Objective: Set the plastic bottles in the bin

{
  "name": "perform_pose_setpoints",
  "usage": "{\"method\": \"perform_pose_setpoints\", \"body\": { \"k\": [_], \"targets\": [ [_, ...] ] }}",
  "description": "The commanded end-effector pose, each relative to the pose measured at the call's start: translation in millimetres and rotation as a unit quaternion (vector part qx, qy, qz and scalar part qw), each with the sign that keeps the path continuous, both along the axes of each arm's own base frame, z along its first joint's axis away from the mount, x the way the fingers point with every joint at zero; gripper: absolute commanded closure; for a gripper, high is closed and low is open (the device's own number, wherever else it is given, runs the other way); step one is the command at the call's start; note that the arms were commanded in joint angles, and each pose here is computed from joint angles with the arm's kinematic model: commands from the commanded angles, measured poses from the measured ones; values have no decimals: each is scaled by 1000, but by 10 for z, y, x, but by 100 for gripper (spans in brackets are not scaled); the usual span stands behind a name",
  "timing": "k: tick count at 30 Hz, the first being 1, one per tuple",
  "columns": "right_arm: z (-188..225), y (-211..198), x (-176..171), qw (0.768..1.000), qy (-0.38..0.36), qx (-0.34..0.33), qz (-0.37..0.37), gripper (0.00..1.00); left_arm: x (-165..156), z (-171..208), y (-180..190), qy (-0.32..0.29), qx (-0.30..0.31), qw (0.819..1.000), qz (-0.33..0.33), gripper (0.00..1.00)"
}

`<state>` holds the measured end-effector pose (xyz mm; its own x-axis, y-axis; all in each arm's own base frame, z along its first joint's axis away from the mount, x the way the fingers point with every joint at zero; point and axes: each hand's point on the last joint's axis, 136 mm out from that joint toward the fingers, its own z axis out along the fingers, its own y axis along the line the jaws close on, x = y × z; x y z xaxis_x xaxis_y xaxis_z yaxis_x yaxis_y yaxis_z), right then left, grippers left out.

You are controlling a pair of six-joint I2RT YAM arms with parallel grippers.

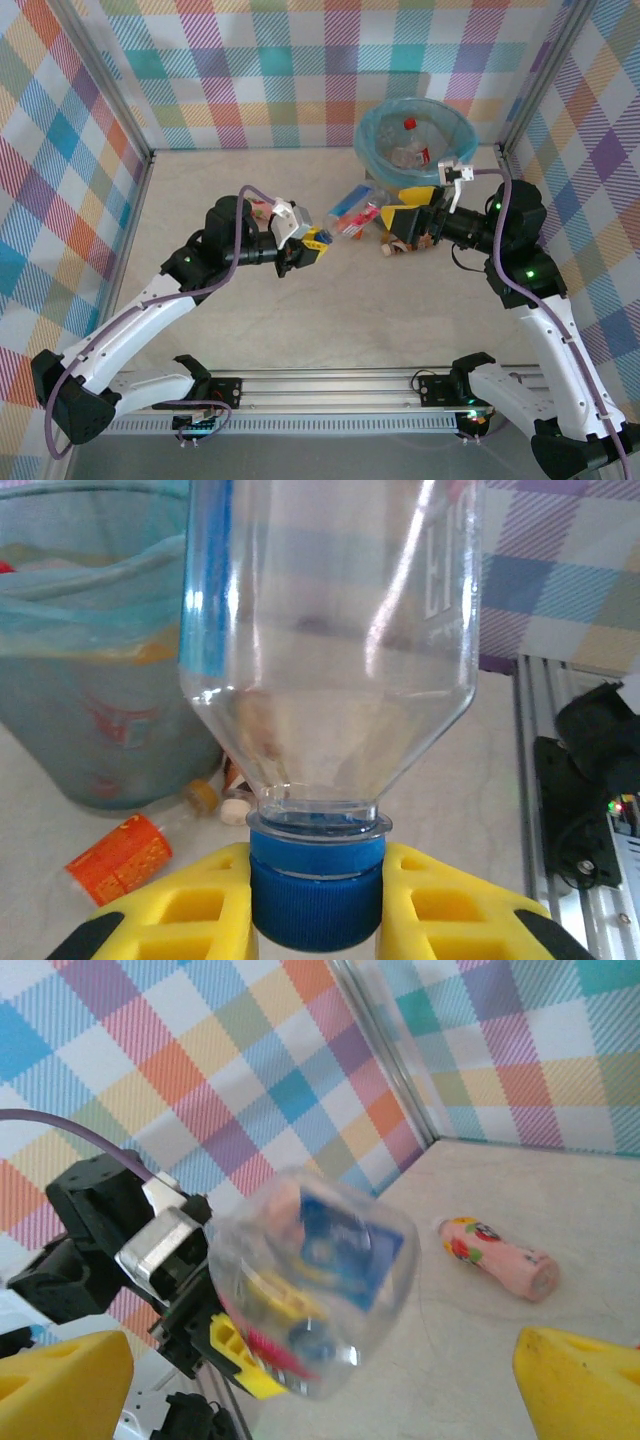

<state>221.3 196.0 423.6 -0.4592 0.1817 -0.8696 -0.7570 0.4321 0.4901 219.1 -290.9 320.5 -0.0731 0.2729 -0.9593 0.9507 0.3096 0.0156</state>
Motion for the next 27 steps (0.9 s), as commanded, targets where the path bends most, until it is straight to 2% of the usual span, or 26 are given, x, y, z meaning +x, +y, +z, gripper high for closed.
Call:
{"method": "perform_pose_setpoints", "body": {
  "k": [1,12,27],
  "targets": [
    [112,64,-87,999,-14,15,31,2,-162,5,-106,-19,1,999,-44,100],
    [-71,122,-74,999,24,-1,41,3,-135,7,-224,-23,3,999,-44,100],
    [-124,248,-169,997,24,-17,72,6,-122,141,-208,-38,-8,999,-33,100]
  ]
}}
